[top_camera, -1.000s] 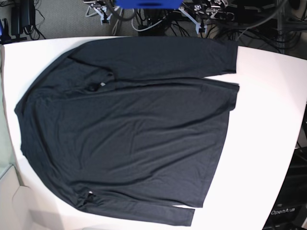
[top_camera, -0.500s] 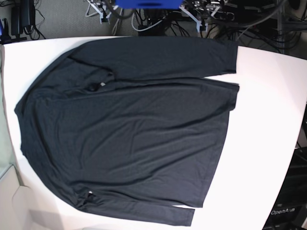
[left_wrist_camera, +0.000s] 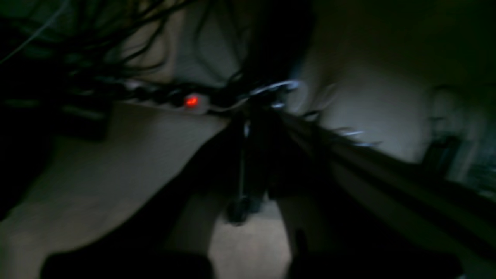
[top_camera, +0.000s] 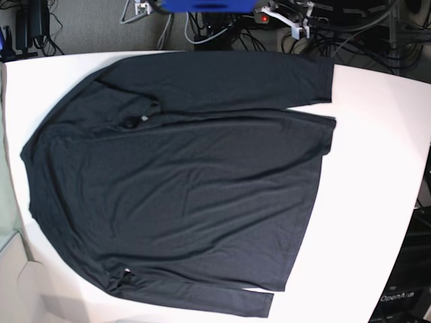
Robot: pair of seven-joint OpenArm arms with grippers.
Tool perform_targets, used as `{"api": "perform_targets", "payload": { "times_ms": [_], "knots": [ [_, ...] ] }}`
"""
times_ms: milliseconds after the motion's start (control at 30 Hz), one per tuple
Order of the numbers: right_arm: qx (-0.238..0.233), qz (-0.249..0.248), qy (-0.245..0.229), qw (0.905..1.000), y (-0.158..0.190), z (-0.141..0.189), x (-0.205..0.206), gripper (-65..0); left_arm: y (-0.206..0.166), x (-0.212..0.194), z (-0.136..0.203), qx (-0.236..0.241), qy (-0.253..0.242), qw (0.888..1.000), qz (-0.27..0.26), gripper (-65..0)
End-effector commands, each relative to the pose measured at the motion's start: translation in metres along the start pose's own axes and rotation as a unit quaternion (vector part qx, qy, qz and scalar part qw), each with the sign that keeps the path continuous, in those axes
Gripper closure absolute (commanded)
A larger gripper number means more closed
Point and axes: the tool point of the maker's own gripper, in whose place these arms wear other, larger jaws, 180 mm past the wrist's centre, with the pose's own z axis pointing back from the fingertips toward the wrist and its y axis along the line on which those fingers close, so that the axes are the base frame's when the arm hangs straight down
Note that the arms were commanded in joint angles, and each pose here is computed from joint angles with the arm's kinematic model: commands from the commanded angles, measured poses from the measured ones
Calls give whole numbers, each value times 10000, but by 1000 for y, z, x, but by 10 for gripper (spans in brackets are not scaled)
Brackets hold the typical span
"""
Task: Fold the T-shirt properly
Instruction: 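Move both grippers down toward the shirt's shoulder edge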
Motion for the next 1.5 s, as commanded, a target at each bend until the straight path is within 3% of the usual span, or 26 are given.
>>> {"api": "perform_targets", "payload": {
  "times_ms": [0,100,267,500,600,800,967,1267,1467],
  "knots": [
    [-62,38,-22,10000,-2,6,-9,0,12,-6,7,76,27,10000,48,-35],
    [-91,70,-276,9996,-7,11,-7,0,18,2,9,-4,-94,9999,138,-35],
    [-121,99,-576,9982,-12,19,-5,0,29,10,24,90,-731,9972,129,-35],
    [-183,156,-908,9956,-22,31,-7,0,45,7,34,222,-785,9966,82,-35],
    [-224,222,-1352,9903,-31,46,-5,0,56,0,44,321,-818,9961,78,-35],
    [-294,278,-2052,9779,-39,77,-6,0,75,-1,80,639,-1660,9838,216,-35],
    [-282,326,-2737,9609,-39,106,-1,0,77,3,102,722,-2221,9721,214,-35],
    [-319,389,-2672,9623,-47,110,-7,0,75,-8,142,850,-2865,9539,255,-35],
    [-332,418,-2658,9625,-50,112,-8,0,73,-21,148,868,-2762,9567,287,-35]
  ]
}}
